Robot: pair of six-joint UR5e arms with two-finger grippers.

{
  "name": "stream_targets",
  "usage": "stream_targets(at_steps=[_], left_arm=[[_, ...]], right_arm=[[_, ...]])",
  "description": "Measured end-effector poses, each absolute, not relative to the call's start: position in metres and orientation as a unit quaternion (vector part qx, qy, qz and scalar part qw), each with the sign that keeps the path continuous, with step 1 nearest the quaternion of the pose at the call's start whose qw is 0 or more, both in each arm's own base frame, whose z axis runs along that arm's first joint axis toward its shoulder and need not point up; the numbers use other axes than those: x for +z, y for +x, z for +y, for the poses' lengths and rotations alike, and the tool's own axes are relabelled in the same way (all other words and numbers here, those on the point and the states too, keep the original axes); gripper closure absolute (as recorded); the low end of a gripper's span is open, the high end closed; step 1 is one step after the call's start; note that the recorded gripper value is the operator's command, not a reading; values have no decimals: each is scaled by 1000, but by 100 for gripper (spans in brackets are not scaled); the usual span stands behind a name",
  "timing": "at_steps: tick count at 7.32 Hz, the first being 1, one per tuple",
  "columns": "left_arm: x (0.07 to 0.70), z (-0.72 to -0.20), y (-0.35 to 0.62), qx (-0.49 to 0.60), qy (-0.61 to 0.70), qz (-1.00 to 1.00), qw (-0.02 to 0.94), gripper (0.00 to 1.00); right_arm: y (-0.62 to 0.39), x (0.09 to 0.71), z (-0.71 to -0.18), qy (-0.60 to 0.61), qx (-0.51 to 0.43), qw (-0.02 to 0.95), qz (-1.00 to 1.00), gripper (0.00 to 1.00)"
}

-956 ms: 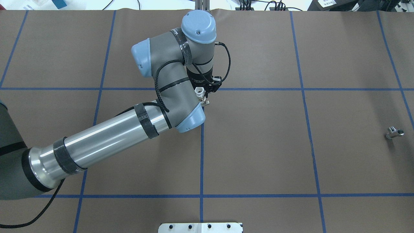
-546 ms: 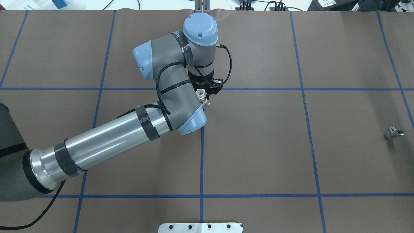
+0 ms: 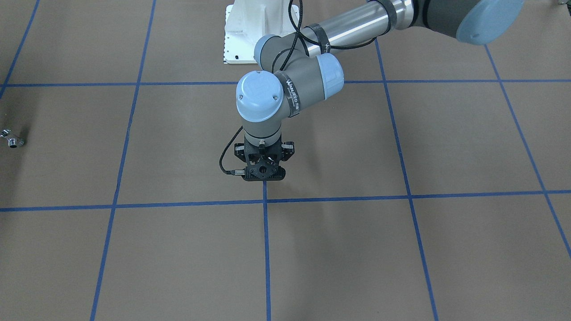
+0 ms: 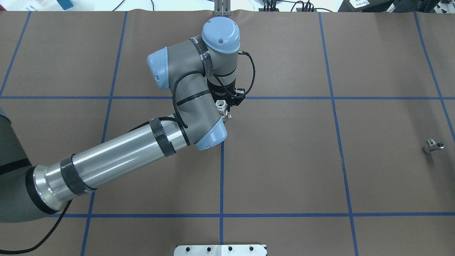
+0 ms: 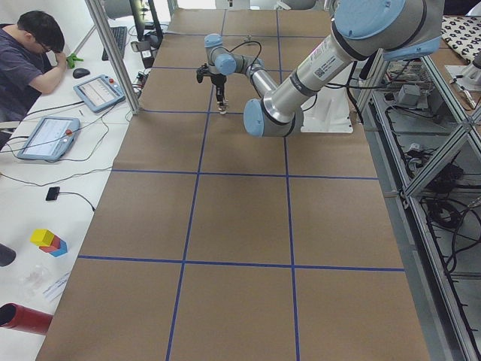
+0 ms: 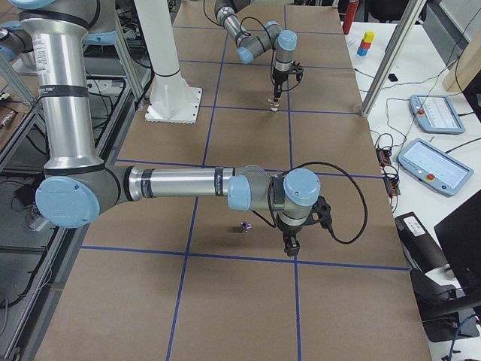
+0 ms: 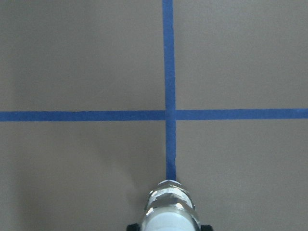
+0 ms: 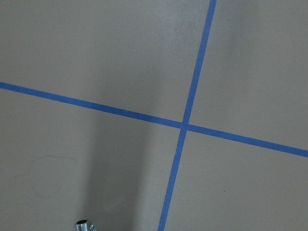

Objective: Assemble PPR valve and pipe with both arms
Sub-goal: 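Hold the valve above the center grid crossing, adjusting position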

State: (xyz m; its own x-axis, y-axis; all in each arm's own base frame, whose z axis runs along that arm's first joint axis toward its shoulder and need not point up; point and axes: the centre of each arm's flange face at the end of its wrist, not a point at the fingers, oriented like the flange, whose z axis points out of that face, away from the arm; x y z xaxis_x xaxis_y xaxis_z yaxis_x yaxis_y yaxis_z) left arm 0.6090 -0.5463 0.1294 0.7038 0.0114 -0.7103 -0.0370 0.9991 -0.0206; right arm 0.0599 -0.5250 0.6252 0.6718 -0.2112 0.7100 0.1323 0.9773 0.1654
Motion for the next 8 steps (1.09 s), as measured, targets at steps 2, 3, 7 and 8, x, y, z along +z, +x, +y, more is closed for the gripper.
stream_targets(at_steps=[2, 3, 7, 8], left_arm=[[130, -545, 610, 14, -17, 384, 923, 100], [130, -545, 610, 14, -17, 384, 923, 100], [132, -543, 612, 16, -17, 387, 922, 1], [137, -543, 612, 16, -14, 391, 920, 0]], right_arm=[[60, 626, -525, 50, -94, 913, -394, 1], [60, 625, -525, 50, -94, 913, -394, 1], [60, 628, -526, 47, -93, 913, -394, 1], [60, 628, -526, 47, -93, 913, -394, 1]])
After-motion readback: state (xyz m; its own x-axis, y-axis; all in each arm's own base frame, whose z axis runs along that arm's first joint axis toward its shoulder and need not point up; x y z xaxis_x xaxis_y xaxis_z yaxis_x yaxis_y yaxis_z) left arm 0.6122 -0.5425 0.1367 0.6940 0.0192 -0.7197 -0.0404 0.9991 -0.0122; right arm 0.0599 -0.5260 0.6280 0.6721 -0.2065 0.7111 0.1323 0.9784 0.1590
